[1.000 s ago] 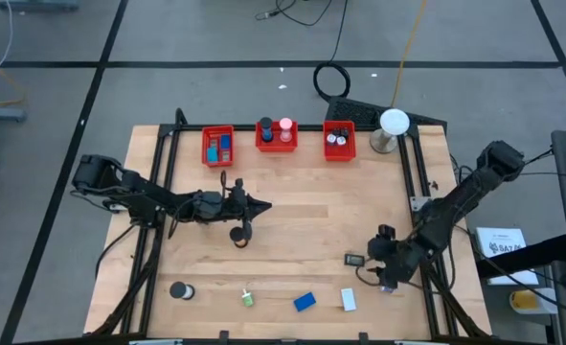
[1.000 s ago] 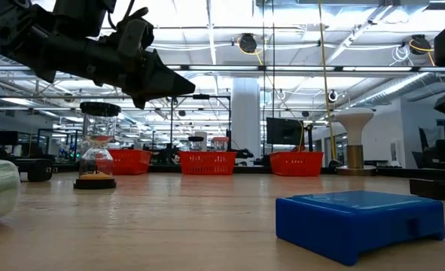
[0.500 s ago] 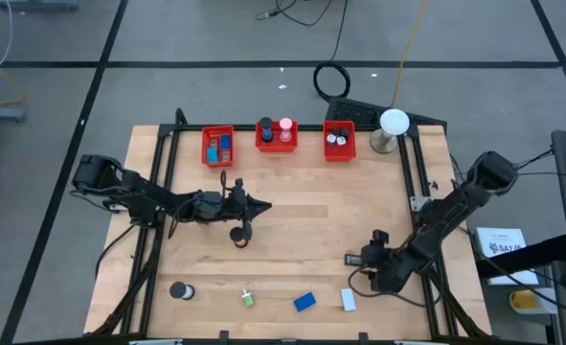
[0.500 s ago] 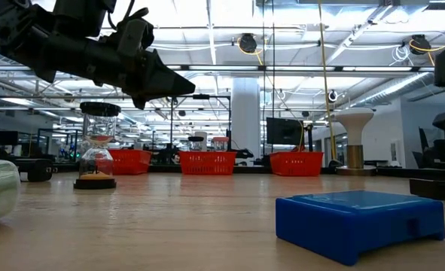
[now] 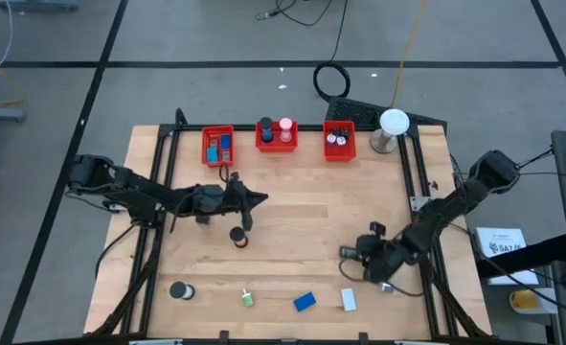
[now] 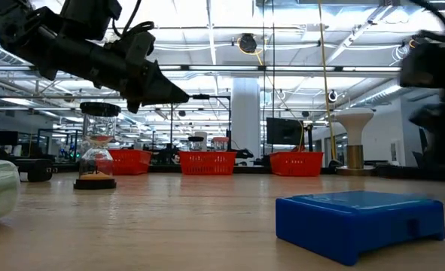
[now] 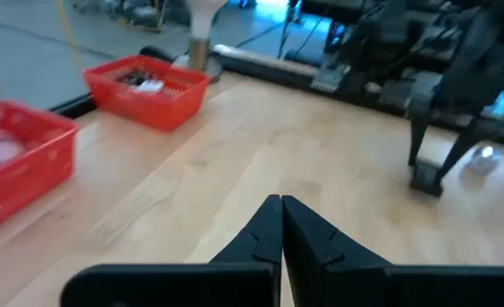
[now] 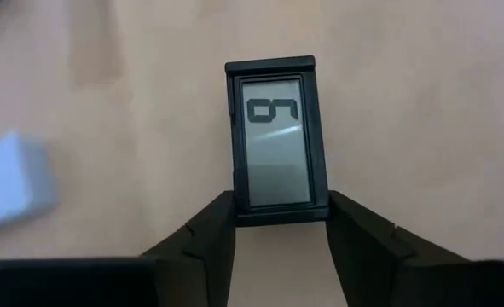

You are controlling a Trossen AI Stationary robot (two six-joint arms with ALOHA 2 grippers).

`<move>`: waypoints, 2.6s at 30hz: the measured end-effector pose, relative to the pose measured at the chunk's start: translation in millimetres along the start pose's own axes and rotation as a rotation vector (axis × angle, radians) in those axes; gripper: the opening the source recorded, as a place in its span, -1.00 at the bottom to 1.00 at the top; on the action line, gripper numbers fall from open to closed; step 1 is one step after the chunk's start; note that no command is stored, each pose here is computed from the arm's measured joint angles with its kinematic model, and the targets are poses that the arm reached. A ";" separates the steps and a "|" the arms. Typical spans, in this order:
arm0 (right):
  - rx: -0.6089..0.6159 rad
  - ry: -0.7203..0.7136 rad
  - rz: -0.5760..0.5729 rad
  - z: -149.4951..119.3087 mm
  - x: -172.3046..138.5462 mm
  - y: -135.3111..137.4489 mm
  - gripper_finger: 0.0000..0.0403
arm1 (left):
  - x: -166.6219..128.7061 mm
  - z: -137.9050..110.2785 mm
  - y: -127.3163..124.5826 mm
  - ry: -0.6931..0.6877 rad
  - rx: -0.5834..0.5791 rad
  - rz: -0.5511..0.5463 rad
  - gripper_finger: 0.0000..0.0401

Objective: Pick & Place Office items
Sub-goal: Put the black timer into the left orange basket

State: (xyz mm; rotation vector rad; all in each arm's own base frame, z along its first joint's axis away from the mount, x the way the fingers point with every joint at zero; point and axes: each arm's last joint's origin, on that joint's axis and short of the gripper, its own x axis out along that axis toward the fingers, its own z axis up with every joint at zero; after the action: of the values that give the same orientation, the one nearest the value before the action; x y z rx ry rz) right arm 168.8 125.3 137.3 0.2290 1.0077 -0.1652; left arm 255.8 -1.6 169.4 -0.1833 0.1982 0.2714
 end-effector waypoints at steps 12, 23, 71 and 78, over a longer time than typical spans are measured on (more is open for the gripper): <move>-0.113 -0.166 -0.001 113.0 20.3 -80.7 -0.29 | -22.6 10.1 10.7 0.120 0.033 0.054 -0.98; -0.366 -0.156 0.064 212.7 86.0 -113.8 -0.29 | -33.6 8.4 10.4 0.196 0.012 0.060 -0.95; -0.248 -0.522 0.076 103.0 -5.6 -127.1 -0.92 | -3.1 30.6 8.2 0.282 -0.184 0.111 -0.42; -0.187 -0.726 0.109 58.8 -23.8 -134.1 -0.86 | 44.5 22.9 0.0 0.498 -0.095 0.175 0.09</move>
State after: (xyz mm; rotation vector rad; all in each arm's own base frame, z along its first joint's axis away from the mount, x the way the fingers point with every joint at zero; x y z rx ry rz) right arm 172.0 -18.8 172.5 0.0408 0.2837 -0.0441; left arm 301.7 14.1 181.8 -0.3270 0.6979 0.4073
